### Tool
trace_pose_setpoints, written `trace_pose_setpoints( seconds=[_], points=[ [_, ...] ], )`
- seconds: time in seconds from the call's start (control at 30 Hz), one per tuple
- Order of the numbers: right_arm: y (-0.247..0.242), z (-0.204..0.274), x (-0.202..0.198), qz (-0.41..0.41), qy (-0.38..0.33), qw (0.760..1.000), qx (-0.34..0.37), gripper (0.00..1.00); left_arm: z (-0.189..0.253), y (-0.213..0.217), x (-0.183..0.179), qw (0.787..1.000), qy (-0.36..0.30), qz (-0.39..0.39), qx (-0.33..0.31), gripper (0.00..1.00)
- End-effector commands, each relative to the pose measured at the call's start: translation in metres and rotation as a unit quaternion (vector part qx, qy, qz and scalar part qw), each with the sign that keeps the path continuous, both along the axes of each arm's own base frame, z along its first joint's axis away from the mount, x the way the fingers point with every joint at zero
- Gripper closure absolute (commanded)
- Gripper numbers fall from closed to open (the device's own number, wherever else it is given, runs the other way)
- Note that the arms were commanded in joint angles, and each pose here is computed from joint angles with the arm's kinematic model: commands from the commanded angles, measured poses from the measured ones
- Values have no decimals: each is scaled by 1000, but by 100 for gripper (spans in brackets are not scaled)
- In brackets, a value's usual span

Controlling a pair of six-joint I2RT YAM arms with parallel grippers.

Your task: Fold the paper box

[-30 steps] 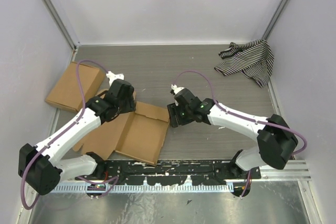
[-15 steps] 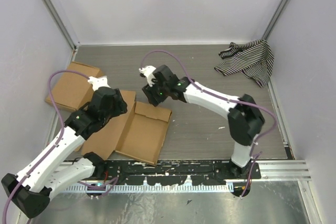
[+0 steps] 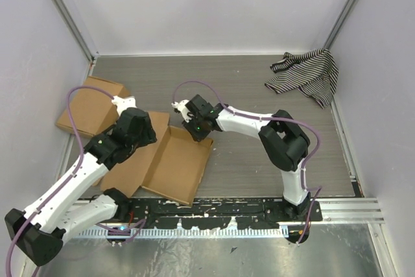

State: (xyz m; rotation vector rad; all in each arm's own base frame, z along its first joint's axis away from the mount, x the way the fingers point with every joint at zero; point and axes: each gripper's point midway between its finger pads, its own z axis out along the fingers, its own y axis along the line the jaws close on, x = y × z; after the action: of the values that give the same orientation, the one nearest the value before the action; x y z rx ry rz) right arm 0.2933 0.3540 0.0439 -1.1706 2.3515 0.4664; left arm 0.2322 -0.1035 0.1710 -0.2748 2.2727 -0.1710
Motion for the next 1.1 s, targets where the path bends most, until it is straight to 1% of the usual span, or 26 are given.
trace_pose_setpoints(
  seconds=[0.0, 0.03, 0.1, 0.17, 0.23, 0.27, 0.37, 0.43, 0.5, 0.57, 0.7, 0.73, 0.8, 0.83, 0.87, 0.97, 1.03, 1.07],
  points=[
    [-46, 1, 17, -125, -46, 989, -57, 85, -3, -1, 6, 1000, 2, 4, 8, 37],
    [-65, -5, 19, -163, -50, 982, -79, 89, -2, -3, 7, 1000, 3, 2, 7, 37],
    [-109, -14, 19, -256, -53, 959, -113, 98, -3, -7, 10, 1000, 7, -4, 6, 37],
    [-148, -21, 11, -326, -50, 936, -125, 99, -3, -11, 12, 1000, 9, -8, 4, 37],
    [-177, -22, 3, -385, -47, 915, -113, 99, -5, -14, 16, 1000, 13, -11, 4, 37],
    [-187, -25, -6, -404, -43, 908, -105, 99, -5, -16, 17, 1000, 14, -12, 3, 37],
    [-196, -19, -16, -447, -47, 890, -70, 98, -8, -22, 22, 1000, 22, -15, 4, 37],
    [-198, -19, -20, -466, -46, 882, -48, 93, -11, -26, 25, 999, 34, -20, 6, 37],
    [-193, -20, -21, -471, -41, 881, -28, 85, -15, -31, 28, 999, 43, -26, 8, 37],
    [-188, -18, -19, -471, -37, 881, -15, 79, -19, -36, 33, 998, 50, -32, 13, 37],
    [-179, -4, -8, -477, -39, 878, -1, 62, -32, -40, 45, 997, 64, -37, 38, 36],
    [-176, 1, -5, -477, -41, 878, 3, 55, -37, -41, 48, 996, 71, -38, 45, 36],
    [-168, 19, 4, -471, -50, 880, 21, 30, -46, -46, 53, 994, 83, -43, 54, 36],
    [-164, 26, 8, -465, -54, 883, 29, 7, -49, -48, 55, 994, 86, -45, 56, 37],
    [-161, 34, 12, -459, -58, 886, 37, 1, -53, -50, 57, 993, 89, -48, 55, 37],
    [-150, 51, 25, -435, -48, 896, 69, 0, -57, -59, 62, 993, 92, -59, 48, 37],
    [-149, 63, 35, -427, -45, 898, 92, 0, -55, -64, 63, 993, 89, -67, 41, 38],
    [-153, 71, 41, -433, -53, 895, 99, 0, -54, -64, 64, 993, 86, -69, 38, 38]
  ],
)
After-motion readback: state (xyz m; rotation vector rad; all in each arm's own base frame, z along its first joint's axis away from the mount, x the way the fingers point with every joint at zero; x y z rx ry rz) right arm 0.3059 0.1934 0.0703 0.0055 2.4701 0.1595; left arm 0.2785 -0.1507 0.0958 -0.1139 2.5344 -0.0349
